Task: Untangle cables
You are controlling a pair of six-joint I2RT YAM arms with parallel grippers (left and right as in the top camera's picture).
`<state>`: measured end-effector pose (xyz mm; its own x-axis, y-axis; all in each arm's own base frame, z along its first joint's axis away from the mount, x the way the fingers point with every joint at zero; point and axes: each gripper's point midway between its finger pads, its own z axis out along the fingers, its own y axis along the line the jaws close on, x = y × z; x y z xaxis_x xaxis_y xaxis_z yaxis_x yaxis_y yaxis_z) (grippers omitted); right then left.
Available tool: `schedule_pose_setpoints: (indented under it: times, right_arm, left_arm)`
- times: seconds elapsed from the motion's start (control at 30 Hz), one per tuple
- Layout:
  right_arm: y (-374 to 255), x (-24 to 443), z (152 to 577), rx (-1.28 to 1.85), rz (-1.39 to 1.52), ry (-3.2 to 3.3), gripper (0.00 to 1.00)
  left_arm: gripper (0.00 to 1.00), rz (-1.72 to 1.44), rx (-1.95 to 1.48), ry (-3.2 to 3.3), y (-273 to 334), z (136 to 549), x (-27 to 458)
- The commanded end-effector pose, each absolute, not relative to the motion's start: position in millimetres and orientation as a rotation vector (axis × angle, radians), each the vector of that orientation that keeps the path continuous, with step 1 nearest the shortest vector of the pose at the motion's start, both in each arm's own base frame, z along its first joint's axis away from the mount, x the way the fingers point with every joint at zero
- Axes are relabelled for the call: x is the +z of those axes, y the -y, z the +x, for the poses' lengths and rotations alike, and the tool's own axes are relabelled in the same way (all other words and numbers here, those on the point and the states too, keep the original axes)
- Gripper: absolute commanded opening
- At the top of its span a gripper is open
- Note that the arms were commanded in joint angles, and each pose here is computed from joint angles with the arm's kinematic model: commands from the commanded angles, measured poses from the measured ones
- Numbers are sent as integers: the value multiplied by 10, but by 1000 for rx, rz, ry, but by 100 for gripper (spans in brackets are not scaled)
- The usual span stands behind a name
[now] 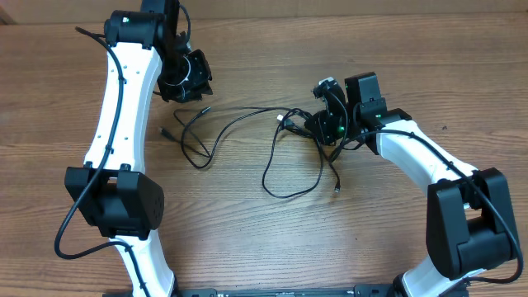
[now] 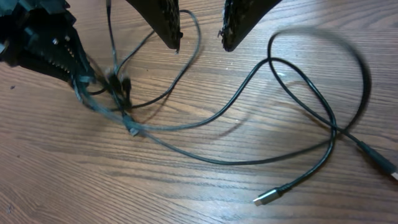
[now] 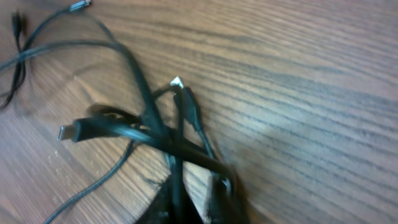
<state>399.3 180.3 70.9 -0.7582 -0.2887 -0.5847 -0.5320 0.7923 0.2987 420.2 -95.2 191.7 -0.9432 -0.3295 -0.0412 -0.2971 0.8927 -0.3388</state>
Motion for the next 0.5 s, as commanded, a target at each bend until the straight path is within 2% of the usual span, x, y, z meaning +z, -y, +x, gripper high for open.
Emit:
schedule_pose_setpoints:
  times: [0.0, 0.27, 0.47]
  right_arm:
    - [-1849, 732, 3973, 638, -623, -2445, 5]
    - [-1910, 861, 3905, 743, -556, -2469, 4]
    - [-1996, 1491, 3930, 814, -566, -2362, 4]
  left_arm:
    - [26, -426, -501, -2911, 995, 4189, 2129]
    - [41, -323, -489, -2942, 1027, 4121, 2115]
    - [51, -229, -471, -2993, 1018, 3998, 2091]
